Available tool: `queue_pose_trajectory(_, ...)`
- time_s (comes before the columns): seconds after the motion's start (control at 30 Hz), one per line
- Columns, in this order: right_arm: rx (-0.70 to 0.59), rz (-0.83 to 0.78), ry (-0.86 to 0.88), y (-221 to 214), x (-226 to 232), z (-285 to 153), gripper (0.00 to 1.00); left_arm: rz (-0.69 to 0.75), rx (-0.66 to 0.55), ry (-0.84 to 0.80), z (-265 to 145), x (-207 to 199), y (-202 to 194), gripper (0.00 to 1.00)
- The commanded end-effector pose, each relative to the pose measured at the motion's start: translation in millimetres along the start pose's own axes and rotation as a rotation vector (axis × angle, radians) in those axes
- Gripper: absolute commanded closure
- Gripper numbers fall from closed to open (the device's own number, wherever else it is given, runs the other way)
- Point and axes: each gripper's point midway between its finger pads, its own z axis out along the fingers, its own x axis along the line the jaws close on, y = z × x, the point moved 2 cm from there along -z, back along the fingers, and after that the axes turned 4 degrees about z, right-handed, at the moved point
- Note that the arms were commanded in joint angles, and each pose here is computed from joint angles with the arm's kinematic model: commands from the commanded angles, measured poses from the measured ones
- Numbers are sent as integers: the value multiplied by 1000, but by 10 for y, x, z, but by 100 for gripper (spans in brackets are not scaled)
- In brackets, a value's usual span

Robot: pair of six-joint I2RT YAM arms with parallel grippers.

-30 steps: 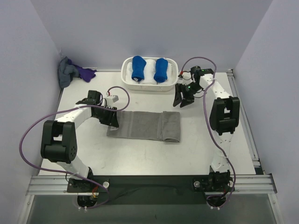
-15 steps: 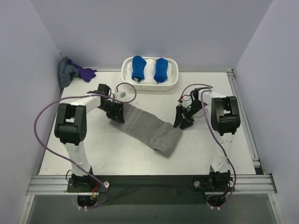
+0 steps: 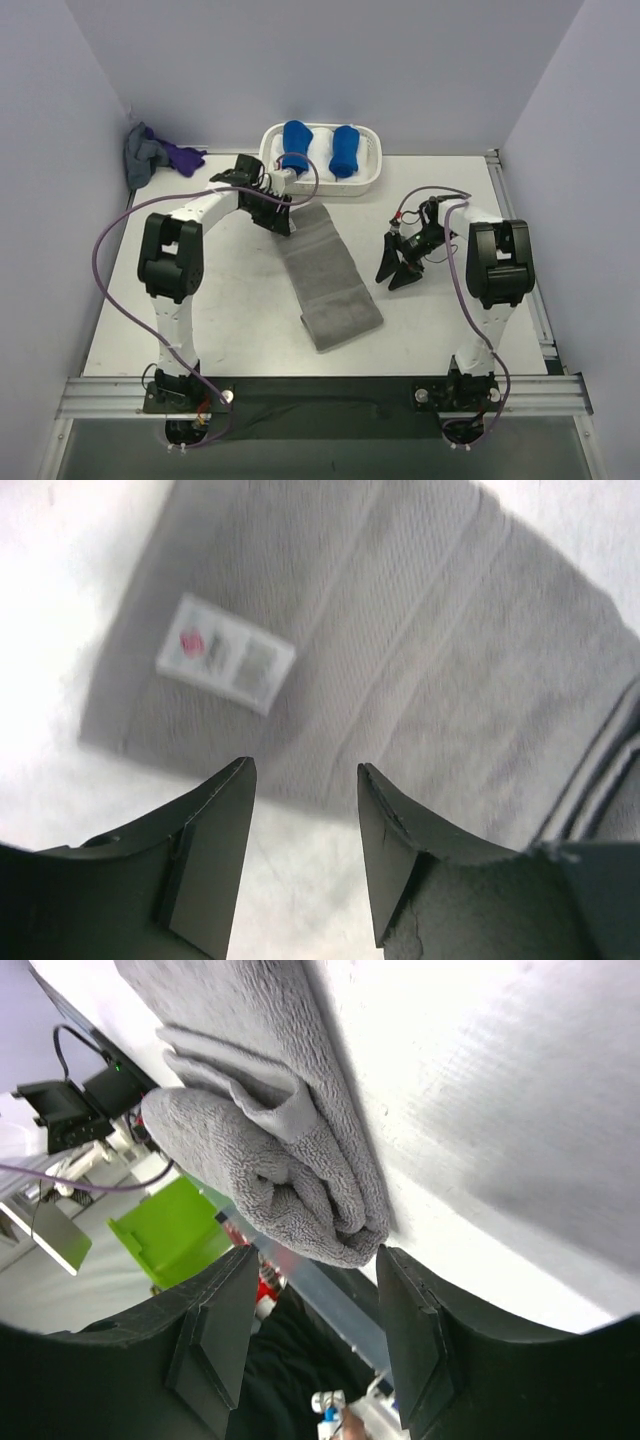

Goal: Roll the towels
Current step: Fold the towel

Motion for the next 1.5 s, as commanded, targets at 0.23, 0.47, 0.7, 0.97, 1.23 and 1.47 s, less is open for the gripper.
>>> queue_pose_trajectory(0.23, -8, -65, 2, 71, 249, 212, 51, -19, 13, -20, -139, -139, -207, 49)
queue_pose_trajectory(0.47, 56, -48, -16, -53, 181, 423, 63, -35, 60, -50, 235, 7, -224, 60)
queue_pose_trajectory(0.7, 86, -47, -54, -307, 97, 478, 82, 20, 54, -50, 582, 132, -17, 65)
queue_pose_trajectory(0.97, 72, -67, -93, -195, 169, 514, 95, 61, 4, -102, 384, 8, 311, 42)
queue_pose_trajectory(1.23, -29, -131, -112, -248, 294, 110, 55, 231, -173, -63, -835, -402, 209, 19)
queue_pose_trajectory(1.47, -216, -307, -51, -146, 792, -267, 56, 328, -283, -63, -1494, -733, -279, 20)
